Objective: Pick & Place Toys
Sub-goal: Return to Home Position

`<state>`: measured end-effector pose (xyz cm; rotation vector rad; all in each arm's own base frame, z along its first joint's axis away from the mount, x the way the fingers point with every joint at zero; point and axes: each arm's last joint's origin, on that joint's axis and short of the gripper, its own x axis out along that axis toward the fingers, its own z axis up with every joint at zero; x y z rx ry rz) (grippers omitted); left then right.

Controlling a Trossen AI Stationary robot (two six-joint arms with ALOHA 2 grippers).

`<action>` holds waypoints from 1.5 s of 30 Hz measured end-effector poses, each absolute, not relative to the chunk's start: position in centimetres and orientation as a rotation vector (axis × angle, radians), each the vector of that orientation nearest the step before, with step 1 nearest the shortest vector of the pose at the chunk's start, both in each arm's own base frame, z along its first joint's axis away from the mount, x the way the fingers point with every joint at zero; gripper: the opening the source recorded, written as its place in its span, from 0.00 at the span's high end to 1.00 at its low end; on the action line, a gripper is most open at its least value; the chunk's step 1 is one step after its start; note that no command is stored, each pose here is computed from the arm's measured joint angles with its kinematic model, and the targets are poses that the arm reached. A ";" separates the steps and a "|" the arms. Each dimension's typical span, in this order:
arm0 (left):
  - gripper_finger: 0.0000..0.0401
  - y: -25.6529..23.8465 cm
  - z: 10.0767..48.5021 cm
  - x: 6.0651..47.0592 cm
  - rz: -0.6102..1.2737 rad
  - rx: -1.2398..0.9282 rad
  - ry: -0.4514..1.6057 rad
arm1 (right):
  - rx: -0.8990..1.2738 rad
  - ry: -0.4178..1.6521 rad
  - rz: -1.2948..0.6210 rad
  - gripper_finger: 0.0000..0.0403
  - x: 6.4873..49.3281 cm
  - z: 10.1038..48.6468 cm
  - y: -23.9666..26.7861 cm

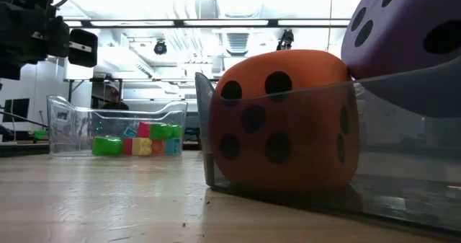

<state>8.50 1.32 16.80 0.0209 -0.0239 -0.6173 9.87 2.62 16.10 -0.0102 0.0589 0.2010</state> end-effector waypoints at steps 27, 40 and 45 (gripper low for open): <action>0.79 -0.2 18.8 9.4 -0.105 0.090 -0.250 | -0.021 -0.004 0.135 0.28 9.6 16.6 2.3; 0.79 -3.4 17.8 9.0 -0.424 0.040 -0.154 | -0.028 -0.006 0.130 0.28 9.6 16.6 2.3; 0.79 -3.1 17.4 9.2 -0.388 0.041 -0.117 | -0.046 0.001 0.129 0.28 9.6 16.6 2.3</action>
